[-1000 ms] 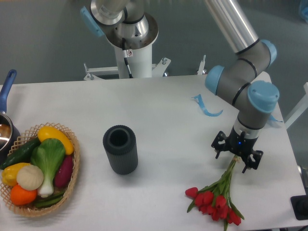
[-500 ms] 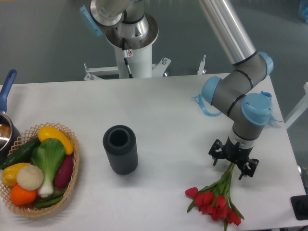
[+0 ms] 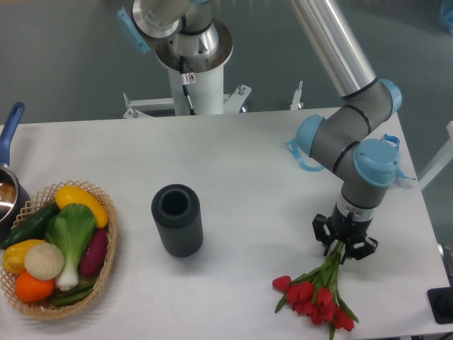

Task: Pick up the flowers from the table
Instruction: 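Close the gripper around the tulip stems, then lift the held tulip bouquet up off the table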

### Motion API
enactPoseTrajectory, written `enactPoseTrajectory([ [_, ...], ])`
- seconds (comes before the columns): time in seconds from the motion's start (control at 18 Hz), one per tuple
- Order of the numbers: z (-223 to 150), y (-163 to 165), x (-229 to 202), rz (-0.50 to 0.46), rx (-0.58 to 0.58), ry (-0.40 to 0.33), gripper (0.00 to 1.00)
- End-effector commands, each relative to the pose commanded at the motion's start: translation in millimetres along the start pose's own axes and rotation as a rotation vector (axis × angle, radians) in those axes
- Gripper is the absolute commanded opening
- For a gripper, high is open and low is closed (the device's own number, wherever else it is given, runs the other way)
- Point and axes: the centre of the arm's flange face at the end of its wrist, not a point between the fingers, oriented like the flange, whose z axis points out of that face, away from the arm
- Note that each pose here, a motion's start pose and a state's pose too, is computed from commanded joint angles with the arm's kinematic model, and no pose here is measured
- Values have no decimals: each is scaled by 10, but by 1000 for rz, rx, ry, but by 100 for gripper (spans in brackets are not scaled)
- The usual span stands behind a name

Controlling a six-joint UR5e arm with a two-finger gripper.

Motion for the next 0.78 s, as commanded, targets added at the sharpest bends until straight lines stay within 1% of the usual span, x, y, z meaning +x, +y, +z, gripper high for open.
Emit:
enactPoseTrajectory([
  [0.33,-200,-83,-55,-7,18,-34,5],
  [0.5,-596,-298,43,5,47,-79,5],
  [0.61,-906,-498,149,-17,115,-94,5],
  [0.78,-1071,-715,225,-17,272,-52,5],
])
